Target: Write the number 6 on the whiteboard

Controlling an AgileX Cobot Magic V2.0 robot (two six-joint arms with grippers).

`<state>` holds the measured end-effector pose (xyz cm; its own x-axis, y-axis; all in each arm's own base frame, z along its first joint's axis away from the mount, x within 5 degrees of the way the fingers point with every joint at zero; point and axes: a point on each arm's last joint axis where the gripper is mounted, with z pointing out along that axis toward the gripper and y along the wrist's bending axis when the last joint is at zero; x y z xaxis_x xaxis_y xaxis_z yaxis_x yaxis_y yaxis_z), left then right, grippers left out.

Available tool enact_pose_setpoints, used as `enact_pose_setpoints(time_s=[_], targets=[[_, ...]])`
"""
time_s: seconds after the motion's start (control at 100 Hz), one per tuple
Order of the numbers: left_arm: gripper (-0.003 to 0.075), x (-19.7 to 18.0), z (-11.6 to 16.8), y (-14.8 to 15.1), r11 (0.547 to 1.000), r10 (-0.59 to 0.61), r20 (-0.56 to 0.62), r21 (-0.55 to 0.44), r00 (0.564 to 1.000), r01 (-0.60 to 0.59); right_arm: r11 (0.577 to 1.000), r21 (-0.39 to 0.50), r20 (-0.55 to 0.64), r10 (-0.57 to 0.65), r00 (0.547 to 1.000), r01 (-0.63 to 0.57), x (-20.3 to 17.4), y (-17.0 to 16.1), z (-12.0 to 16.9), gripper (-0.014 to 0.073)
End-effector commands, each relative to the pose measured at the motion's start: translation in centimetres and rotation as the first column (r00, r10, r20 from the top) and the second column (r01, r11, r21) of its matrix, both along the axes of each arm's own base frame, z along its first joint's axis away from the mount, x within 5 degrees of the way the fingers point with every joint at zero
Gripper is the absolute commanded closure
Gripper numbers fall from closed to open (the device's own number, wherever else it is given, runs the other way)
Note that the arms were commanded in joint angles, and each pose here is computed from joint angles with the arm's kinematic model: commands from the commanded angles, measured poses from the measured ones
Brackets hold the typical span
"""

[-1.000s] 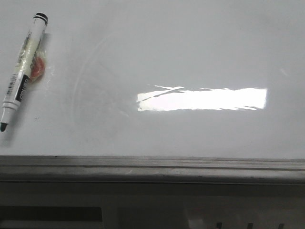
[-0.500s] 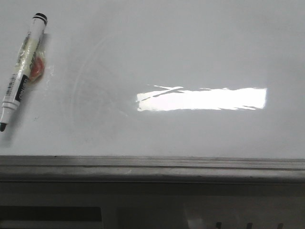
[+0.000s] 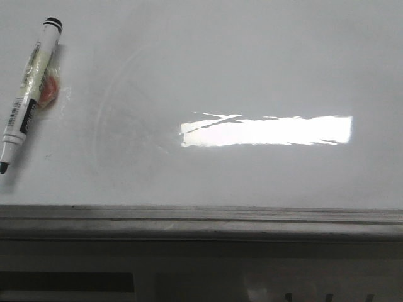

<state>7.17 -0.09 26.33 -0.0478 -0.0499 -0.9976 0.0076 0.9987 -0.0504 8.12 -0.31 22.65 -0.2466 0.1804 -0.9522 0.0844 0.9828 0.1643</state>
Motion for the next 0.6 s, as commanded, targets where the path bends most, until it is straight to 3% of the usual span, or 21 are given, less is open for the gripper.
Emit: enact_pose_setpoints(time_s=[0.0,0.29,0.59], targets=[[0.0384,0.2,1.6,0.0,1.0,0.003,0.143,-0.016,0.99,-0.001,1.0,-0.008,0.121,-0.02,0.992,0.021,0.4,-0.2,2.0,0.0659],[0.0383,0.1,2.1,-0.1,1.0,-0.019,0.193,-0.014,0.981,0.022,1.0,-0.008,0.123,-0.021,0.992,0.022,0.4,-0.2,2.0,0.0659],[0.0355,0.1,2.1,-2.2,0.955,-0.29,0.19,-0.01,0.938,0.297,1.0,-0.008,0.126,-0.021,0.992,0.022,0.4,-0.2,2.0,0.0659]])
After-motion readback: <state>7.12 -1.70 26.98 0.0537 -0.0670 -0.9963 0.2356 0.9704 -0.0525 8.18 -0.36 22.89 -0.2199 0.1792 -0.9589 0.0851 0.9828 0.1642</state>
